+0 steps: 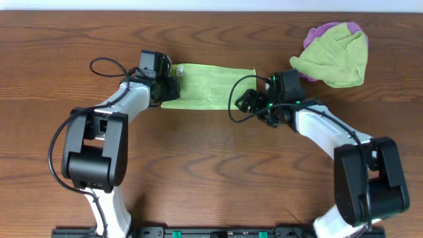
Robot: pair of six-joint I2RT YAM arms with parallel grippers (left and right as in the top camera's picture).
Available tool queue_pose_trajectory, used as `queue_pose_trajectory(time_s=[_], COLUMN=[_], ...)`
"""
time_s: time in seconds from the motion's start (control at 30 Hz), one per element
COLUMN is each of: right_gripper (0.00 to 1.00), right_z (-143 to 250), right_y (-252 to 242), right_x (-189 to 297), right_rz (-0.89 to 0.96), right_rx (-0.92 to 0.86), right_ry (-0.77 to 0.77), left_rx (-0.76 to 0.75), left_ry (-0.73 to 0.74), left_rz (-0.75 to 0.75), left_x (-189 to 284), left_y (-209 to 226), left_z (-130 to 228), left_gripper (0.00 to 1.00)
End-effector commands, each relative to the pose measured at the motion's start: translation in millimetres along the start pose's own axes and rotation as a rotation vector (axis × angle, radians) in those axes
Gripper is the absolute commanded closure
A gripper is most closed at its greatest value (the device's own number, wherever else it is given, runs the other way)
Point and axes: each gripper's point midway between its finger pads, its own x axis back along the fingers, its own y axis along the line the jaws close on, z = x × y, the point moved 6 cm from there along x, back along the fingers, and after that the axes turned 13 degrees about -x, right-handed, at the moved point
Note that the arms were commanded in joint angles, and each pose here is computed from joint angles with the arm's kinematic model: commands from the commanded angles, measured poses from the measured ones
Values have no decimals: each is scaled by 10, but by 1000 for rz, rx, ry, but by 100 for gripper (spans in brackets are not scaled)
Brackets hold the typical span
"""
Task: Fold the cloth
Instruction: 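Grasp the folded strip's right end with the right gripper, then fold the right end leftward over the left gripper's end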
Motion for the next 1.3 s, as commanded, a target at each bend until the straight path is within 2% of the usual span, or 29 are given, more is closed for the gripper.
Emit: queue_pose_trajectory(time_s=[0.0,0.17,0.57,0.77,0.8,0.83,0.9,1.0,1.03,1.27], right_gripper=[9,10,10,16,19,27,51,96,99,99], right_z=[15,-30,-24,-35,-35,-33,-37,-105,-135,-269], right_y=[-53,-65,-147,-217,-231,-246,-250,-204,-151,273], right_x=[-16,-83,-560,-847,-881,-923,-983,-980,-966,-656], right_rz=[-4,-35,-51,-58,-57,-57,-68,-88,-113,-224], right_rx=[-50,-51,-61,-48,-49,-47,-36,-4,28,232], right_ry=[-1,-38,-52,-98,-103,-110,-122,-170,-188,-280], left_rx=[-8,-4,-5,-3,-2,-2,-1,1,2,9], left_ry=[40,66,104,111,113,116,120,128,132,155], left_rz=[-24,-25,-24,-25,-26,-26,-26,-25,-24,-2], left_x=[-80,-80,-83,-81,-82,-81,-80,-77,-76,-68], left_y=[53,47,13,14,15,15,15,14,14,-12], left_z=[85,134,207,222,226,230,238,254,260,300], left_gripper=[90,94,94,94,94,94,94,94,94,94])
